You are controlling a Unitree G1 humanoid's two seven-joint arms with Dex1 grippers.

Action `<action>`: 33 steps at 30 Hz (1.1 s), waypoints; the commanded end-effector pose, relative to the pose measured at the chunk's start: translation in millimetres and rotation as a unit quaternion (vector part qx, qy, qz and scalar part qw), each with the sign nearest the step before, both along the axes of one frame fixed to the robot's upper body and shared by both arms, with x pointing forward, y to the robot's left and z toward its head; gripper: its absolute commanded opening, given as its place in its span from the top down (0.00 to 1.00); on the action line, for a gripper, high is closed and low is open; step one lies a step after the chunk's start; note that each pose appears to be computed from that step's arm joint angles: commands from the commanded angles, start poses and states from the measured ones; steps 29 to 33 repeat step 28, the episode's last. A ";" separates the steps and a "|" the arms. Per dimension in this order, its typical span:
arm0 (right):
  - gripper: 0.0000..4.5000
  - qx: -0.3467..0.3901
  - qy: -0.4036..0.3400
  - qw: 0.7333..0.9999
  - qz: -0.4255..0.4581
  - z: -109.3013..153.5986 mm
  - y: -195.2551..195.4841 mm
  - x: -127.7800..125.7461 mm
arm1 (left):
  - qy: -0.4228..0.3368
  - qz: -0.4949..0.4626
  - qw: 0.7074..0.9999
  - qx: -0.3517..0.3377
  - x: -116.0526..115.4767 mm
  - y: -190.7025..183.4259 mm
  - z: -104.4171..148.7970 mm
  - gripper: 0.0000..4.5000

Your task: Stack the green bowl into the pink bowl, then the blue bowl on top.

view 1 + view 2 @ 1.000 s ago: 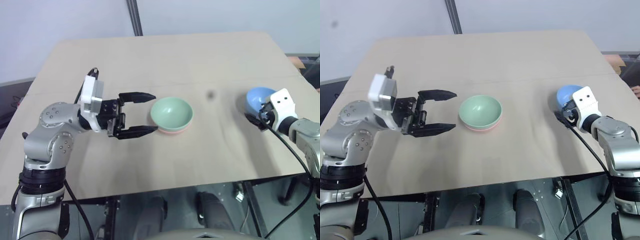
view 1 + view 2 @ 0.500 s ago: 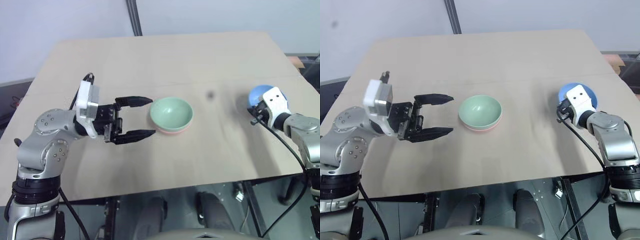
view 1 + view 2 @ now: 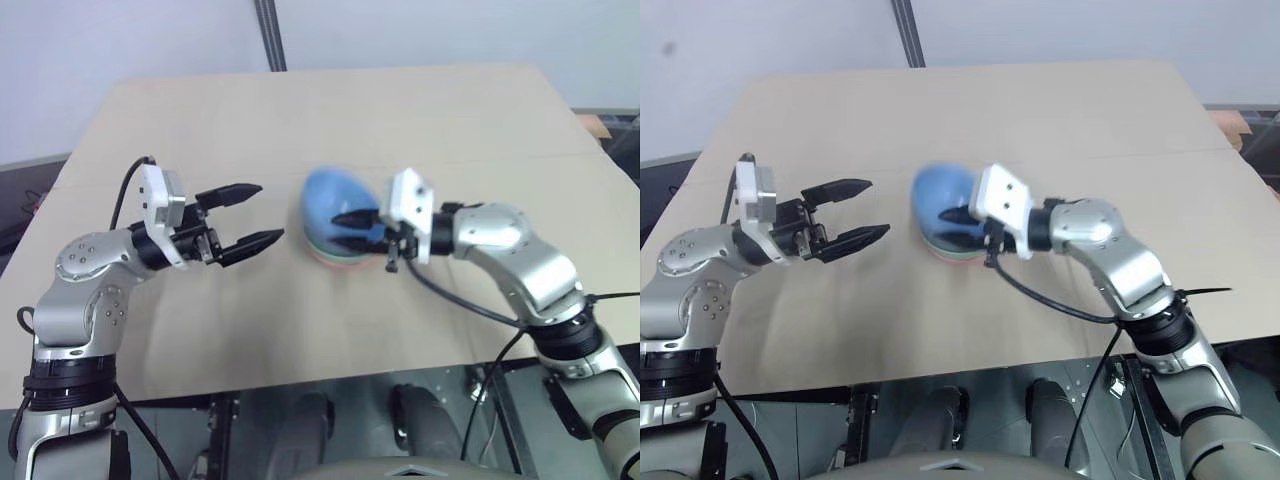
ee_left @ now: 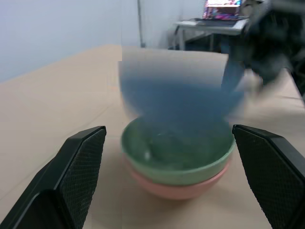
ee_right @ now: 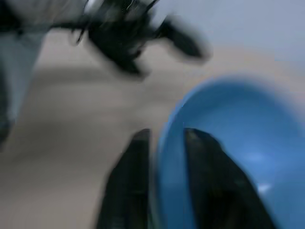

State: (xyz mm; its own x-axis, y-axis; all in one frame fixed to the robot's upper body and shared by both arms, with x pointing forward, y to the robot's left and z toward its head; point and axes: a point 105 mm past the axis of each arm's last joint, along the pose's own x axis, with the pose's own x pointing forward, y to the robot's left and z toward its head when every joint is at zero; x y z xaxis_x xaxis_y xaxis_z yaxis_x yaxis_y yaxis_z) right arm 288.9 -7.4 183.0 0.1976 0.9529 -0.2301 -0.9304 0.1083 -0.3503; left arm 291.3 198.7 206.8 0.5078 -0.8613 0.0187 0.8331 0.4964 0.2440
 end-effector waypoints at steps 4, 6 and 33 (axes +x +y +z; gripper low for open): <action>0.16 0.051 -0.048 0.997 -0.040 30.0 -20.9 9.2 | -0.018 0.023 0.999 0.014 -10.3 3.2 6.2 0.00; 0.16 0.068 -0.052 0.995 -0.054 36.6 -30.9 7.2 | -0.008 0.030 0.999 0.014 -13.5 2.7 2.2 0.00; 0.01 0.046 0.007 0.960 -0.278 -0.4 -183.6 -36.7 | 0.013 0.120 0.992 0.030 -54.6 28.4 -32.0 0.00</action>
